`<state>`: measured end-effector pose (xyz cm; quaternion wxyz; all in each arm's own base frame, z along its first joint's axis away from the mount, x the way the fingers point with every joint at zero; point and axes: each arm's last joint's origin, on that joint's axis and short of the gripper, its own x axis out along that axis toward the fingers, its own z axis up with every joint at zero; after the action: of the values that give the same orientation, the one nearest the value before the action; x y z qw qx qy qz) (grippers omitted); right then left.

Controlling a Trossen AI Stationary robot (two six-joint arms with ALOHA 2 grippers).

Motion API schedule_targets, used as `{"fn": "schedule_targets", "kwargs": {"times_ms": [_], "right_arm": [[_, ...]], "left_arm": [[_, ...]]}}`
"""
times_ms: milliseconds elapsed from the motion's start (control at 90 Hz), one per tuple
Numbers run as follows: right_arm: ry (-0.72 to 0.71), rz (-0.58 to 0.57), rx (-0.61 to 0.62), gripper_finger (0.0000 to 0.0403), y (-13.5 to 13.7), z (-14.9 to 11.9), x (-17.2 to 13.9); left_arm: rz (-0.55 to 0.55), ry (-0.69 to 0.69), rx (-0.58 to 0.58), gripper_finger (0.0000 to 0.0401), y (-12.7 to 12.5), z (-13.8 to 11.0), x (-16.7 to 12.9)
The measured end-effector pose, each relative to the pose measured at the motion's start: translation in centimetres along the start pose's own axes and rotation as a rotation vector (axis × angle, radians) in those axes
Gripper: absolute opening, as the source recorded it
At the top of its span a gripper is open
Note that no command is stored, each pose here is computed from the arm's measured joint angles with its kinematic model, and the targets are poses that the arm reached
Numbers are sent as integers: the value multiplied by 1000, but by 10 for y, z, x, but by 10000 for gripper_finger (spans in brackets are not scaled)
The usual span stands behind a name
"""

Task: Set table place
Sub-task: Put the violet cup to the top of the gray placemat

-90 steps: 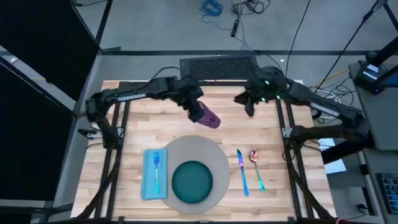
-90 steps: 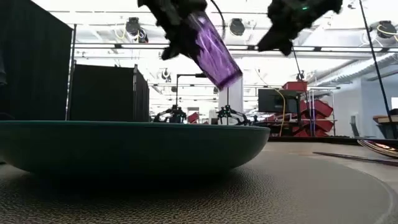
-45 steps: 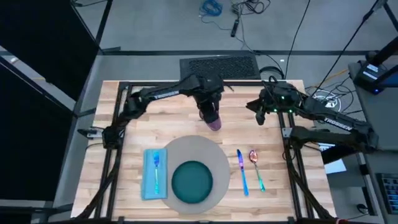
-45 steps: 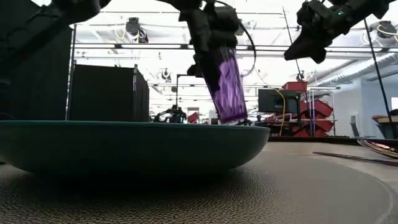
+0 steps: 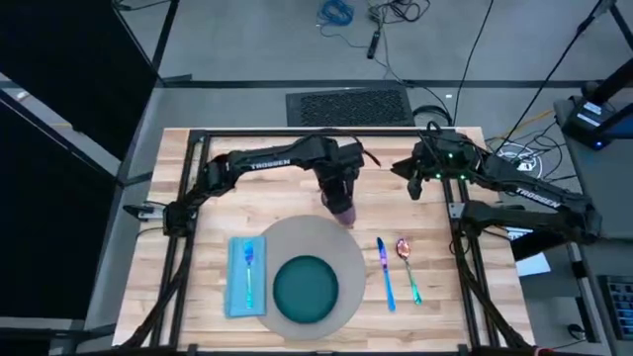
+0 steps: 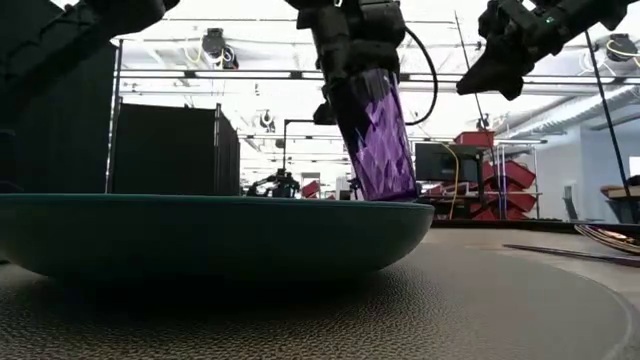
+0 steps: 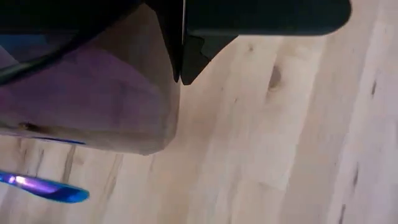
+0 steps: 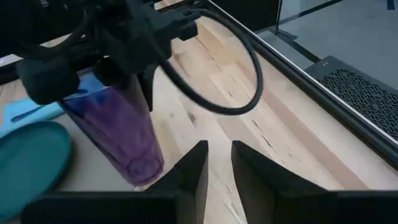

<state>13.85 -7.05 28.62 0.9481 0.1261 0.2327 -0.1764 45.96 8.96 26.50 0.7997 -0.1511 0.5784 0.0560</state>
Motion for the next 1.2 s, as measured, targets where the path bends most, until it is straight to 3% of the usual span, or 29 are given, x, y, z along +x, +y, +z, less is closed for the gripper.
{"fn": "schedule_targets", "kwargs": {"times_ms": [256,756,1200], "right_arm": [[11,3,16,63,1,-1,0],[10,45,-6,63,8,-1,1],[15,71,-20,63,12,-2,2]], "left_arm": [[-6,69,-32,0,16,-1,16],[12,58,3,1,21,0,13],[16,56,-1,69,22,0,13]]}}
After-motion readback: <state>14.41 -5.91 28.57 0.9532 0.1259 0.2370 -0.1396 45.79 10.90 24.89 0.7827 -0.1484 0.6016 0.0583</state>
